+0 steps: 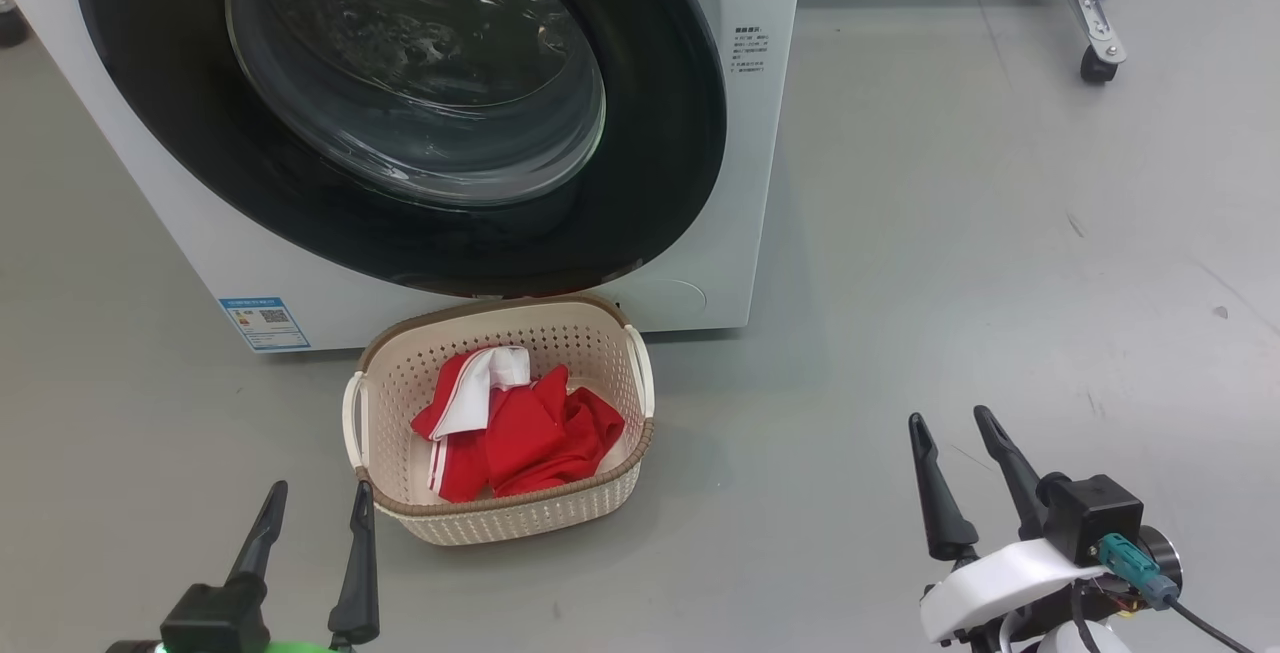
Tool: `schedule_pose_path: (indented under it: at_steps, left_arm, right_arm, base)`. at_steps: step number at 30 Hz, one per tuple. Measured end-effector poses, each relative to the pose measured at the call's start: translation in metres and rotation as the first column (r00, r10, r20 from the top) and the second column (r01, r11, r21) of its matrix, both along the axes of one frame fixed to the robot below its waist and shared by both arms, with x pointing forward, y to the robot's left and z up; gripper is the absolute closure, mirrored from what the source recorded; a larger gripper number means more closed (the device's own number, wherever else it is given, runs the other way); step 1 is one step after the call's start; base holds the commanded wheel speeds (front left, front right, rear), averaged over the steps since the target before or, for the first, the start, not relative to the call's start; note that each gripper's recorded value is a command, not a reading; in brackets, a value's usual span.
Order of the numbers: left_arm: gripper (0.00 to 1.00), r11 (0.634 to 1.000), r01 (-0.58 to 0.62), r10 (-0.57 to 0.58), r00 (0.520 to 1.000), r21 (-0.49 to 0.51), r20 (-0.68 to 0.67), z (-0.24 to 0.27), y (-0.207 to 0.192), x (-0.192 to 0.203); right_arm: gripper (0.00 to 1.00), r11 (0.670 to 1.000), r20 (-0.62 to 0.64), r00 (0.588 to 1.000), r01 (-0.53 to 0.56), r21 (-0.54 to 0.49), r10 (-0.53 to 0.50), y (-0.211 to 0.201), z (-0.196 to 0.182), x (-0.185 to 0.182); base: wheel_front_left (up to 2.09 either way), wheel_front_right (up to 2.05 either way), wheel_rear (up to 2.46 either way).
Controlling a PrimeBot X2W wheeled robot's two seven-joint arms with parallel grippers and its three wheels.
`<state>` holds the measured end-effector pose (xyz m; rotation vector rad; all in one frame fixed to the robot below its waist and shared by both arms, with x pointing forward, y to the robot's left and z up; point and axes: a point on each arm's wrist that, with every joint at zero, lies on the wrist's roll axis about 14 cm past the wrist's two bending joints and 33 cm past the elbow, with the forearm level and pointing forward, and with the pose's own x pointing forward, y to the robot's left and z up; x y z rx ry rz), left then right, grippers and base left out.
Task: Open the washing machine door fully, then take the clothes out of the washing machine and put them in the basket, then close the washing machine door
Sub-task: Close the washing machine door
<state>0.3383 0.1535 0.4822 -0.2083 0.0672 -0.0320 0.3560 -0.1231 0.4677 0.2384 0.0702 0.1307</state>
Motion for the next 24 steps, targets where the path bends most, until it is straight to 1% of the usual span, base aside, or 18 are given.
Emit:
schedule_pose_path:
  at_steps: [1,2,14,16,17,22,24]
  left_arm:
    - [0.00,1.000,0.000,0.000,1.000,0.002,0.001,0.000,0.000,0.000]
    - [0.00,1.000,-0.001,0.001,1.000,0.002,0.002,0.001,0.000,0.001]
    - [0.00,1.000,-0.014,0.014,1.000,0.000,-0.012,-0.002,0.000,0.002]
    - [0.00,1.000,-0.018,0.018,1.000,0.003,-0.013,-0.002,0.001,0.002]
    - [0.00,1.000,-0.023,0.023,1.000,0.001,-0.014,-0.002,0.002,0.003]
    - [0.00,1.000,-0.028,0.028,0.999,-0.003,-0.015,-0.003,0.002,0.008]
    - [0.00,1.000,-0.027,0.027,1.000,-0.003,-0.012,-0.002,0.001,0.010]
  right_arm:
    - [0.88,1.000,-0.002,1.000,0.000,0.000,0.000,0.000,0.000,0.000]
    - [1.00,1.000,-0.002,1.000,0.000,0.000,0.000,0.000,-0.001,0.000]
    - [1.00,1.000,-0.017,1.000,-0.021,-0.016,0.020,0.001,-0.005,0.007]
    - [1.00,0.999,-0.019,0.999,-0.038,-0.030,0.037,0.003,-0.006,0.010]
    - [1.00,0.997,-0.005,0.998,-0.065,-0.035,0.065,0.008,-0.002,0.016]
    - [1.00,0.989,0.038,0.989,-0.140,-0.050,0.142,0.024,0.012,0.038]
    - [1.00,0.987,0.047,0.987,-0.152,-0.055,0.155,0.027,0.015,0.043]
  base:
    - [0.00,0.00,0.00]
    - [0.00,0.00,0.00]
    - [0.00,0.00,0.00]
    - [0.00,0.00,0.00]
    - [0.00,0.00,0.00]
    - [0.00,0.00,0.00]
    - [0.00,0.00,0.00]
